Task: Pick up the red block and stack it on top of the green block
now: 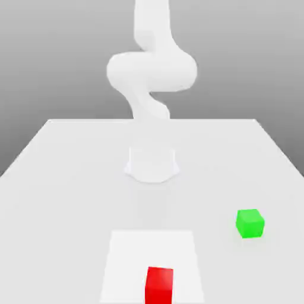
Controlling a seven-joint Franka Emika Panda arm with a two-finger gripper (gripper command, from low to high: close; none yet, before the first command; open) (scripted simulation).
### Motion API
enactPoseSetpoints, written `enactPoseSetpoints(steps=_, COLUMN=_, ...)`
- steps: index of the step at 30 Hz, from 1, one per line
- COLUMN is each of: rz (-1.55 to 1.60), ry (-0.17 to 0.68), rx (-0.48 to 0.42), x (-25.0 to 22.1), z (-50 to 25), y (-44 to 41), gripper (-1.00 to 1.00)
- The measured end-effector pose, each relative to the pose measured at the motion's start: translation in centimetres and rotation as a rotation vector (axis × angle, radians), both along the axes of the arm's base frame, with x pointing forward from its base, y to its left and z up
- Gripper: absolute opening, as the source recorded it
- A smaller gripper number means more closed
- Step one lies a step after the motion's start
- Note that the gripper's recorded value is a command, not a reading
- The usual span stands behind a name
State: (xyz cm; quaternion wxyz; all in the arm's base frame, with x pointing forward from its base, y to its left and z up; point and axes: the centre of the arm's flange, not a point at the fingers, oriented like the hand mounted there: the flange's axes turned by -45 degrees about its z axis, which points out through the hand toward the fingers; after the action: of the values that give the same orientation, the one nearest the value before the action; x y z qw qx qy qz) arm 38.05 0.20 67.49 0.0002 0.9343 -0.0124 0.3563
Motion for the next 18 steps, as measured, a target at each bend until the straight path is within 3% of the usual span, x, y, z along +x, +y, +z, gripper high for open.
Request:
enactPoseSetpoints(steps=9, rz=-0.04, ry=0.259, rx=0.004, x=9.2, z=-15.3, y=0.4, gripper=0.0)
enactPoseSetpoints(steps=18, rz=-0.071, ry=0.512, rx=0.02, x=12.4, z=-32.2, y=0.7, gripper=0.0)
